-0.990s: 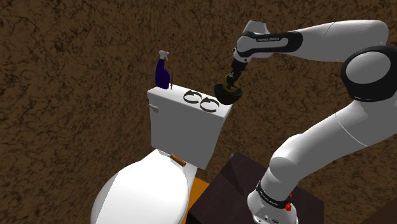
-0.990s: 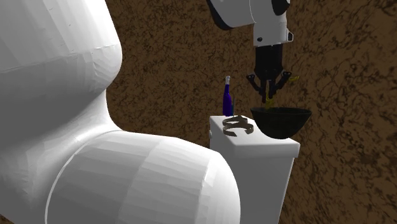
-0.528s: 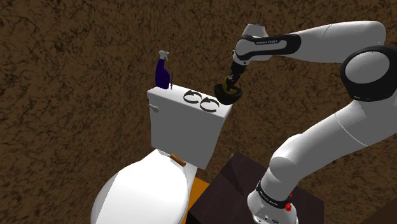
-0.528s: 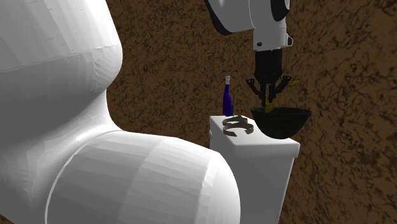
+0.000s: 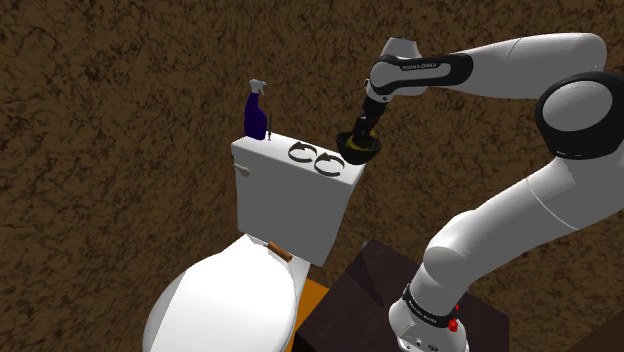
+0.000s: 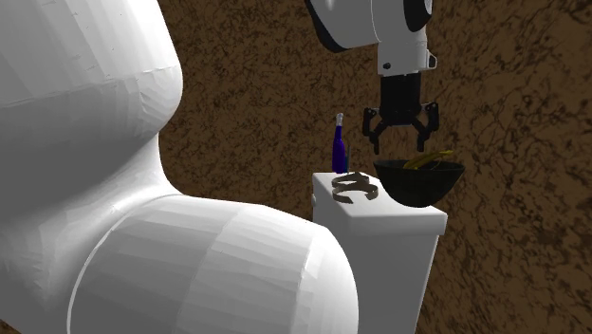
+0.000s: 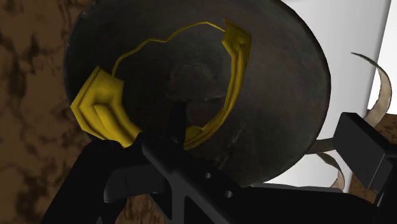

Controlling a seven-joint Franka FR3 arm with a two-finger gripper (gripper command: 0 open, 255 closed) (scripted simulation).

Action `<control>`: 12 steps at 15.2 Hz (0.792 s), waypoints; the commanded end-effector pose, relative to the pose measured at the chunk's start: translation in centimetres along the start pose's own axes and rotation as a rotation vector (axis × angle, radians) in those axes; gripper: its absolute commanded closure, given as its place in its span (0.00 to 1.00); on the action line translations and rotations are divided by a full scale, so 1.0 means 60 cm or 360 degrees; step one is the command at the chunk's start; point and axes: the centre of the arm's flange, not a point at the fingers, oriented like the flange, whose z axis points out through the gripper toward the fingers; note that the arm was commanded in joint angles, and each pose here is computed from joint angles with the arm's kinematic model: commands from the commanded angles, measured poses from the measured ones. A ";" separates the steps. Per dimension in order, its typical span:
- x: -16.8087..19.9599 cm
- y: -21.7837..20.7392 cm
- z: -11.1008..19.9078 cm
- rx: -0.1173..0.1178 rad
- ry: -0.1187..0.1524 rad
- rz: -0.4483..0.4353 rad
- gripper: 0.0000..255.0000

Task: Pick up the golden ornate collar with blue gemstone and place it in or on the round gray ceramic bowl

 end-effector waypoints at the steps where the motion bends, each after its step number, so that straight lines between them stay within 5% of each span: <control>1: 0.000 0.000 -0.022 0.0000 0.0000 0.0000 0.00; 4: 0.000 0.000 -0.083 0.0000 0.0000 0.0000 0.00; 12: 0.000 0.000 -0.083 0.0000 0.0000 0.0000 0.00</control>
